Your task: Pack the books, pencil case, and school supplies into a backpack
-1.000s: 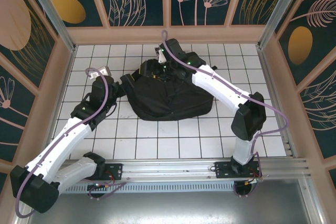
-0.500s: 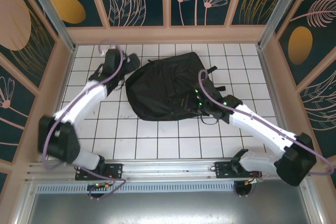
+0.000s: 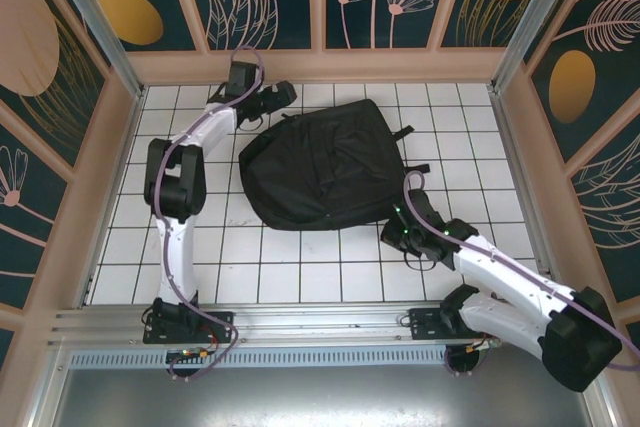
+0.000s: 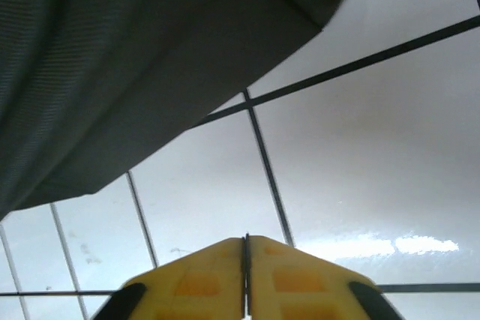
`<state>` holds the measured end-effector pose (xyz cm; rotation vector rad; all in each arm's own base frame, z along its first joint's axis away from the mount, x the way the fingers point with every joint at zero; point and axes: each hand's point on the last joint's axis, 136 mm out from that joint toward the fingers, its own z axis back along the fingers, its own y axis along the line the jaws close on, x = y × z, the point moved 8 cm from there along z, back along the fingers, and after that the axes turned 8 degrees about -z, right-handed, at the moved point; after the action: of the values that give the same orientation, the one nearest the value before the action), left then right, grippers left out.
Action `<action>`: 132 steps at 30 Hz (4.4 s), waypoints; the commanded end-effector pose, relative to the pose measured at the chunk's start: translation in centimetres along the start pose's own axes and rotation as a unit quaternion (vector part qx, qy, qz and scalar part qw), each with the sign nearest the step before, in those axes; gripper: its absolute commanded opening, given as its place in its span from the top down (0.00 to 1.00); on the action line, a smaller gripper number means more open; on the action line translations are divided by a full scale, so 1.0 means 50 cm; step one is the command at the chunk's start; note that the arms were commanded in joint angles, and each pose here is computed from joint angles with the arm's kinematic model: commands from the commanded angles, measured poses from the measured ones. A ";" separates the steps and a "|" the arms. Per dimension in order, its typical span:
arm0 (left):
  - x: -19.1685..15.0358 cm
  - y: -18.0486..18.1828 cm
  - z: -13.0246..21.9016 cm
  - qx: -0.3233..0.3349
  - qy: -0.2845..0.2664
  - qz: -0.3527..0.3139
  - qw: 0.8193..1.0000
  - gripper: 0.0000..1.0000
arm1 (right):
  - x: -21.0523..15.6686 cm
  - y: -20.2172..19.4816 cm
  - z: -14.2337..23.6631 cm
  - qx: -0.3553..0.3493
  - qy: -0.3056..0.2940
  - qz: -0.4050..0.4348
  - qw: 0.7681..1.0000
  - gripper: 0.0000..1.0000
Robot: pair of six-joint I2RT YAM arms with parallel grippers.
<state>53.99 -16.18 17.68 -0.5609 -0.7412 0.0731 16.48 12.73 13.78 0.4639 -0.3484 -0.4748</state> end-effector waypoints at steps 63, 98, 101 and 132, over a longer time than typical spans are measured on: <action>-0.380 -0.007 0.454 0.102 -0.047 -0.009 0.994 0.02 | 0.419 0.162 -0.093 0.041 -0.086 -0.043 0.995 0.68; -0.400 0.046 0.437 -0.037 -0.036 0.344 0.938 0.33 | 0.148 0.312 0.020 0.074 -0.043 0.124 0.989 0.77; -0.377 0.039 0.468 -0.040 -0.098 0.356 0.928 0.24 | 0.140 0.321 0.013 0.088 -0.027 0.131 0.987 0.77; 0.018 -0.063 -0.078 -0.175 0.057 -0.048 0.982 0.10 | -0.061 0.009 0.075 0.075 0.092 0.056 0.991 0.74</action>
<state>56.94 -18.96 18.07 -0.7152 -0.7539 -0.0522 14.11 13.19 18.22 0.6328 -0.3730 -0.3229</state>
